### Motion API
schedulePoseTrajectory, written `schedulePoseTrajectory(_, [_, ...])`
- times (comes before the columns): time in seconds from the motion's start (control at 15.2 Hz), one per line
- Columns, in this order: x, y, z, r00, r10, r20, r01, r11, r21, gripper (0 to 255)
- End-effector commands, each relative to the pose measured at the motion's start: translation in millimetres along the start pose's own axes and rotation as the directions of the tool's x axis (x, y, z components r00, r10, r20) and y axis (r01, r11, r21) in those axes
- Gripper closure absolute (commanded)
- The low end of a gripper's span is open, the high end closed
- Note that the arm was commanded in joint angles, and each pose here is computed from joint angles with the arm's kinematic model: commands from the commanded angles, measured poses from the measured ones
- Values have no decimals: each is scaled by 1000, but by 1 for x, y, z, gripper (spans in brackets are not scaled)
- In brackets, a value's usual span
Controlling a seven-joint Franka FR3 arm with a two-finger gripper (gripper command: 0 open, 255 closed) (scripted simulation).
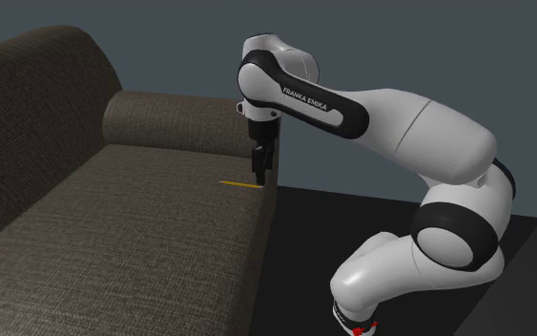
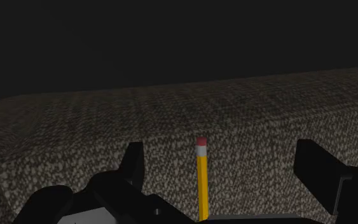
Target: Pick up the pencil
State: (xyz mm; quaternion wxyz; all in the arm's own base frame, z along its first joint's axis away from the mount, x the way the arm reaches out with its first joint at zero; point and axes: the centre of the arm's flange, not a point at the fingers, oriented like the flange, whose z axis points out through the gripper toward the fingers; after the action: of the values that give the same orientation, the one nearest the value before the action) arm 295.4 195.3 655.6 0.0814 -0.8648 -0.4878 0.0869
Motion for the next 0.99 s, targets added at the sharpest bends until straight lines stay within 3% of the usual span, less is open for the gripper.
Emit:
schedulePoseTrajectory(0.0, [2, -1, 6, 1000, -14, 0, 14, 1000, 0, 0])
schedulePoseTrajectory(0.46, [5, 6, 34, 1000, -14, 0, 14, 1000, 0, 0])
schedulePoseTrajectory(0.53, [5, 6, 34, 1000, -14, 0, 14, 1000, 0, 255])
schedulePoseTrajectory(0.92, [5, 6, 34, 1000, -14, 0, 14, 1000, 0, 255])
